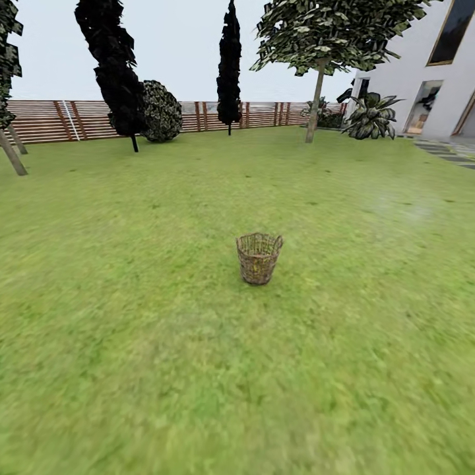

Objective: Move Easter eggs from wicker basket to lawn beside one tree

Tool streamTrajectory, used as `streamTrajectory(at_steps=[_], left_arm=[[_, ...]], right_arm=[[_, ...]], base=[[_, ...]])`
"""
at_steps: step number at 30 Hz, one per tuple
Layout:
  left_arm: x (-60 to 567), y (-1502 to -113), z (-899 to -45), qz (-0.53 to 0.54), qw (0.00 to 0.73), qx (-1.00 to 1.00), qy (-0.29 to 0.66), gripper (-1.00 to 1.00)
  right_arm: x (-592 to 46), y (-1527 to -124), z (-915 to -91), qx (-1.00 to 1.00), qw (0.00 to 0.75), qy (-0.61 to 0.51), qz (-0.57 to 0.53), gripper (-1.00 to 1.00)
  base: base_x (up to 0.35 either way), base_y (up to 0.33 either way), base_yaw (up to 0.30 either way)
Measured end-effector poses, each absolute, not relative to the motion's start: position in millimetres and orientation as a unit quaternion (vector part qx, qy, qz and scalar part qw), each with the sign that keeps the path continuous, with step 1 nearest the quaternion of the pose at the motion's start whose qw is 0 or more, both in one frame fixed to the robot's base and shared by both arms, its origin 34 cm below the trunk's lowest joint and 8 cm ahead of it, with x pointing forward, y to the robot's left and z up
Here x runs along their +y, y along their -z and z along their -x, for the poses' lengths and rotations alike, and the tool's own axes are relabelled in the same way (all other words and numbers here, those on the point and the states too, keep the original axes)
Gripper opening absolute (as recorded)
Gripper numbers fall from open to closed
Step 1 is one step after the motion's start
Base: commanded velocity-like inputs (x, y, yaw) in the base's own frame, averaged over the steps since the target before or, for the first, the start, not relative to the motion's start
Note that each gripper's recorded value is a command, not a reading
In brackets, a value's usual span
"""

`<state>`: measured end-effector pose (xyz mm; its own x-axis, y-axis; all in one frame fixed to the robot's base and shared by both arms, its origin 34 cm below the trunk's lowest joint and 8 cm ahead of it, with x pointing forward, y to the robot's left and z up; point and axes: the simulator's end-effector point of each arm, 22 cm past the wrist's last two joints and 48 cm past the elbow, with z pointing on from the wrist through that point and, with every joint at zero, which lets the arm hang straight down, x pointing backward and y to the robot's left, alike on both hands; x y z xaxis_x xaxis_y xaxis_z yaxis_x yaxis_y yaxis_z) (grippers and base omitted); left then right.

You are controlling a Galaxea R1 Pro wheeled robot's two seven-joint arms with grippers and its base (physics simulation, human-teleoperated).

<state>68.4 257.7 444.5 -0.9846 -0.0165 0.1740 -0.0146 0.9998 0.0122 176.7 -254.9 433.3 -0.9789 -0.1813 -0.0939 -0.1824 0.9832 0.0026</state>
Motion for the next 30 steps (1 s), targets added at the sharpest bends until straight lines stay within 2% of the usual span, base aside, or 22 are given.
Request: streamTrajectory(at_steps=[30], left_arm=[[257.7, -444.5, -68.4, -0.008, 0.087, -0.996, 0.005, 1.00]], right_arm=[[-254.0, -433.3, -176.8, 0.995, 0.047, -0.006, 0.091, 1.00]], base=[[0.315, 0.000, 0.000]])
